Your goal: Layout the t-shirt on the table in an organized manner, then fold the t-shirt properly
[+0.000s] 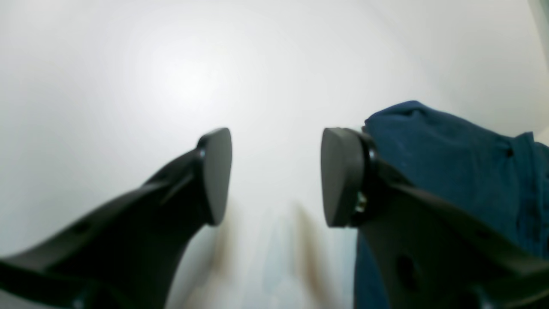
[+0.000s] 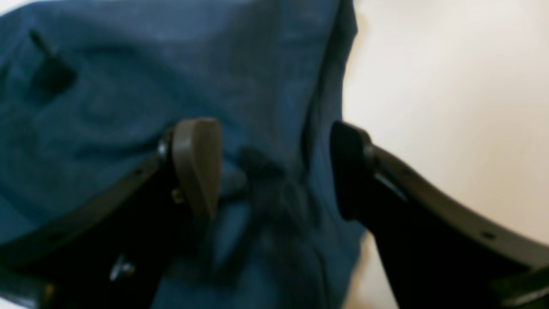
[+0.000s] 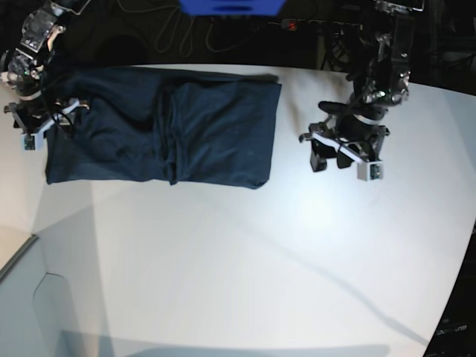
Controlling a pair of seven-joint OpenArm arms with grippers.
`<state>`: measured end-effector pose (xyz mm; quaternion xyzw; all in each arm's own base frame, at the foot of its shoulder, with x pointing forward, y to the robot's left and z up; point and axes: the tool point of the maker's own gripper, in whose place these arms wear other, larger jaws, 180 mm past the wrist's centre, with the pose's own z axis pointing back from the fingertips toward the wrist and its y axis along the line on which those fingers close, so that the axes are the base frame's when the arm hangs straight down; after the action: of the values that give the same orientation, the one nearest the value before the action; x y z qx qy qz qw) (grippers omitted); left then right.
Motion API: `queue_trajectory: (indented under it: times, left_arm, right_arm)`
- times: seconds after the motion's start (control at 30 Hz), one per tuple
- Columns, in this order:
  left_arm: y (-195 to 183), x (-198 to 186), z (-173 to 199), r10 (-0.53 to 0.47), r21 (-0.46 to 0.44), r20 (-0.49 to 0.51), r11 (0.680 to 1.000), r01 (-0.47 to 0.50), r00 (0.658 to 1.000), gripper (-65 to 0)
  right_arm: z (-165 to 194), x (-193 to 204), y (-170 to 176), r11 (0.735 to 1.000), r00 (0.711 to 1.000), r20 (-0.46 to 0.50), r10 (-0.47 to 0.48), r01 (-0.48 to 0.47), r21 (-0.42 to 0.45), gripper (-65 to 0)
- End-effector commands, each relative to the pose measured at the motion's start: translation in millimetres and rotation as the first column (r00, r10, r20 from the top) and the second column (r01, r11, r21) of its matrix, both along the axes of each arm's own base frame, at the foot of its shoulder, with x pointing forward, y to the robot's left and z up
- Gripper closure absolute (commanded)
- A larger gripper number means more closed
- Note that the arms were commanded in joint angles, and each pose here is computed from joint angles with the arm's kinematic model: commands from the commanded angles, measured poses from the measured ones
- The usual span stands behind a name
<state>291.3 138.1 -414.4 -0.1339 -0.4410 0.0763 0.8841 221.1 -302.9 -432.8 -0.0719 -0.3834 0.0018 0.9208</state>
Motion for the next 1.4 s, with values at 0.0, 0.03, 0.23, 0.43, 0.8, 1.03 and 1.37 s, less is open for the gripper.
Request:
queue_trajectory:
  times: [0.0, 0.03, 0.23, 0.43, 0.8, 1.03, 1.37]
  left_arm:
    - [5, 6, 11, 0.013, -0.001, 0.043, 1.000, -0.013, 0.999, -32.6]
    - [7, 6, 10, 0.017, 0.000, 0.042, 1.000, -0.017, 0.999, -32.6]
    - [10, 3, 0, 0.025, 0.003, 0.014, 1.000, -0.025, 1.000, -32.6]
    - [10, 5, 1, 0.025, 0.003, 0.017, 1.000, -0.025, 1.000, -32.6]
    - [10, 6, 2, 0.026, 0.003, 0.021, 1.000, -0.026, 0.999, -32.6]
    - [11, 6, 2, 0.027, 0.004, 0.021, 1.000, -0.027, 0.999, -32.6]
    - [11, 6, 2, 0.028, 0.003, 0.021, 1.000, -0.028, 0.999, -32.6]
  right_arm:
    - [12, 7, -2, 1.000, 0.999, 0.042, 0.019, -0.019, -0.011, -40.0]
    - [11, 6, -2, 1.000, 0.999, 0.039, 0.019, -0.019, -0.010, -40.0]
    - [11, 4, -5, 1.000, 0.999, 0.037, 0.014, -0.013, -0.014, -40.0]
    - [19, -7, 3, 0.998, 0.999, 0.033, 0.041, -0.039, -0.044, -40.0]
    - [-1, -19, 16, 0.997, 0.997, -0.025, 0.070, -0.071, -0.007, -39.9]
    - [0, -19, 10, 0.997, 0.997, -0.029, 0.074, -0.075, -0.021, -39.9]
    - [10, 0, -11, 0.995, 0.997, -0.011, 0.083, -0.083, -0.060, -39.9]
